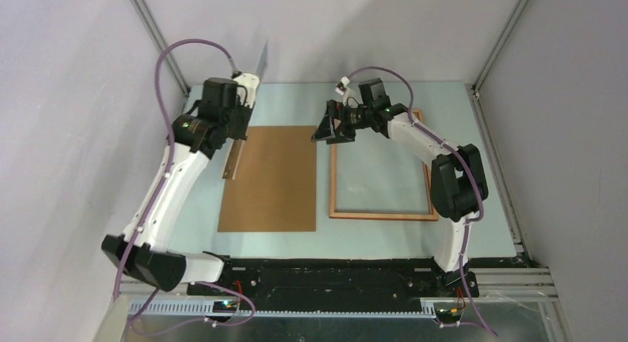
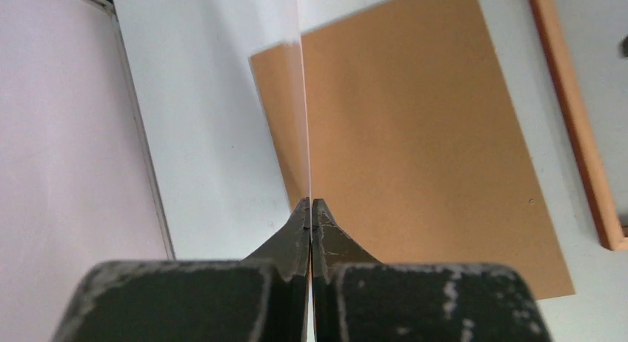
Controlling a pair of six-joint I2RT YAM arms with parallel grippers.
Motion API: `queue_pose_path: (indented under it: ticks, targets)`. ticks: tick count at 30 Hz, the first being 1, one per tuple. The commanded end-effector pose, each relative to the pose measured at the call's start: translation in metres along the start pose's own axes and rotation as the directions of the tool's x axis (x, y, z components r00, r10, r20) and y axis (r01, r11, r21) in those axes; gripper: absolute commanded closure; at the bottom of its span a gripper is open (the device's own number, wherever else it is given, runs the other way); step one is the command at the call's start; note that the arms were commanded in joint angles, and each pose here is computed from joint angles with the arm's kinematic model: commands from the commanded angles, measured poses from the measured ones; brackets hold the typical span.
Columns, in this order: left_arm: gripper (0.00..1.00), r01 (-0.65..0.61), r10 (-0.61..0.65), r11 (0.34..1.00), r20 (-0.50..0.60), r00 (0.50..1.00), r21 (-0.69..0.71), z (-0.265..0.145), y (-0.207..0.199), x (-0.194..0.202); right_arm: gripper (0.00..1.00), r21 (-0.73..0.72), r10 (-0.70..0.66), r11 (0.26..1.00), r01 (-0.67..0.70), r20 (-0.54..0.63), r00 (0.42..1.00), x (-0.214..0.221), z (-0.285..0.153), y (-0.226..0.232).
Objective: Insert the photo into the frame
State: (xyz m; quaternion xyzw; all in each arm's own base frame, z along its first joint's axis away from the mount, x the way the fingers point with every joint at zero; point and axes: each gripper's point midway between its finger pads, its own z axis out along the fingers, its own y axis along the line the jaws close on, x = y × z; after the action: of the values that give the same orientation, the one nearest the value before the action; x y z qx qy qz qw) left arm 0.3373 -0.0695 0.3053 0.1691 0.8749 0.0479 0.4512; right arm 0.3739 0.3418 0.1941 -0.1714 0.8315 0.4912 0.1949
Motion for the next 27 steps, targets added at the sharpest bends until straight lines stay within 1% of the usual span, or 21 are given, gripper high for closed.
queue_pose_path:
  ticks: [1, 2, 3, 4, 5, 6, 7, 8, 11, 12, 13, 14, 15, 16, 17, 21, 24, 27]
  targets:
    - [1.00, -0.037, 0.033, 0.999, -0.119, 0.992, -0.033, 0.034, -0.013, 0.013, 0.04, -0.124, 0.014, 0.992, 0.002, 0.135, 0.991, -0.026, -0.033, 0.023]
    - [1.00, -0.012, 0.014, 1.000, -0.127, 0.992, 0.013, 0.040, -0.026, 0.013, 0.04, -0.141, 0.021, 0.990, 0.000, 0.149, 0.989, -0.024, -0.032, 0.018]
    - [1.00, -0.006, 0.013, 0.999, -0.169, 0.986, 0.040, 0.056, -0.037, 0.020, 0.05, -0.160, 0.053, 0.987, -0.027, 0.158, 0.986, -0.027, -0.037, 0.017]
    - [1.00, 0.021, -0.006, 0.996, -0.180, 0.984, 0.083, 0.061, -0.050, 0.020, 0.04, -0.167, 0.065, 0.985, -0.036, 0.173, 0.983, -0.029, -0.039, 0.012]
    - [1.00, 0.038, -0.015, 0.994, -0.219, 0.976, 0.102, 0.076, -0.061, 0.026, 0.04, -0.165, 0.075, 0.985, -0.046, 0.175, 0.982, -0.027, -0.040, 0.008]
    - [1.00, 0.039, -0.002, 0.990, -0.259, 0.966, 0.139, 0.089, -0.076, 0.034, 0.04, -0.163, 0.074, 0.986, -0.043, 0.195, 0.978, -0.032, -0.042, 0.005]
    - [1.00, 0.045, -0.003, 0.987, -0.264, 0.964, 0.155, 0.094, -0.083, 0.033, 0.04, -0.157, 0.085, 0.986, -0.055, 0.195, 0.977, -0.030, -0.042, 0.000]
    - [1.00, 0.056, 0.001, 0.981, -0.298, 0.955, 0.186, 0.104, -0.098, 0.039, 0.04, -0.154, 0.094, 0.986, -0.063, 0.203, 0.975, -0.032, -0.042, -0.003]
    - [1.00, 0.109, -0.024, 0.964, -0.329, 0.944, 0.242, 0.117, -0.128, 0.039, 0.03, -0.141, 0.126, 0.985, -0.099, 0.203, 0.971, -0.032, -0.039, -0.016]
    - [1.00, 0.127, -0.021, 0.951, -0.351, 0.936, 0.283, 0.122, -0.142, 0.042, 0.03, -0.131, 0.139, 0.985, -0.113, 0.210, 0.968, -0.033, -0.038, -0.020]
    - [1.00, 0.156, -0.044, 0.942, -0.351, 0.935, 0.296, 0.123, -0.150, 0.037, 0.03, -0.125, 0.151, 0.984, -0.126, 0.210, 0.966, -0.033, -0.038, -0.024]
    - [1.00, 0.178, -0.048, 0.930, -0.375, 0.926, 0.321, 0.128, -0.160, 0.040, 0.03, -0.119, 0.165, 0.983, -0.141, 0.219, 0.962, -0.034, -0.039, -0.029]
    - [1.00, 0.196, -0.063, 0.922, -0.370, 0.927, 0.333, 0.128, -0.167, 0.034, 0.03, -0.116, 0.172, 0.982, -0.150, 0.220, 0.960, -0.033, -0.038, -0.032]
    - [1.00, 0.205, -0.061, 0.916, -0.385, 0.921, 0.346, 0.132, -0.174, 0.036, 0.03, -0.108, 0.182, 0.981, -0.161, 0.225, 0.957, -0.034, -0.039, -0.037]
    - [1.00, 0.206, -0.062, 0.912, -0.377, 0.924, 0.355, 0.132, -0.181, 0.031, 0.03, -0.100, 0.192, 0.980, -0.174, 0.226, 0.955, -0.033, -0.039, -0.041]
    - [1.00, 0.206, -0.055, 0.904, -0.375, 0.925, 0.376, 0.138, -0.204, 0.031, 0.03, -0.055, 0.235, 0.972, -0.229, 0.235, 0.943, -0.030, -0.036, -0.062]
    - [1.00, 0.224, -0.069, 0.894, -0.373, 0.925, 0.389, 0.143, -0.219, 0.033, 0.04, -0.034, 0.273, 0.962, -0.273, 0.234, 0.933, -0.026, -0.031, -0.077]
    - [1.00, 0.242, -0.078, 0.888, -0.390, 0.918, 0.391, 0.145, -0.230, 0.044, 0.05, -0.054, 0.308, 0.951, -0.304, 0.234, 0.922, -0.027, -0.029, -0.084]
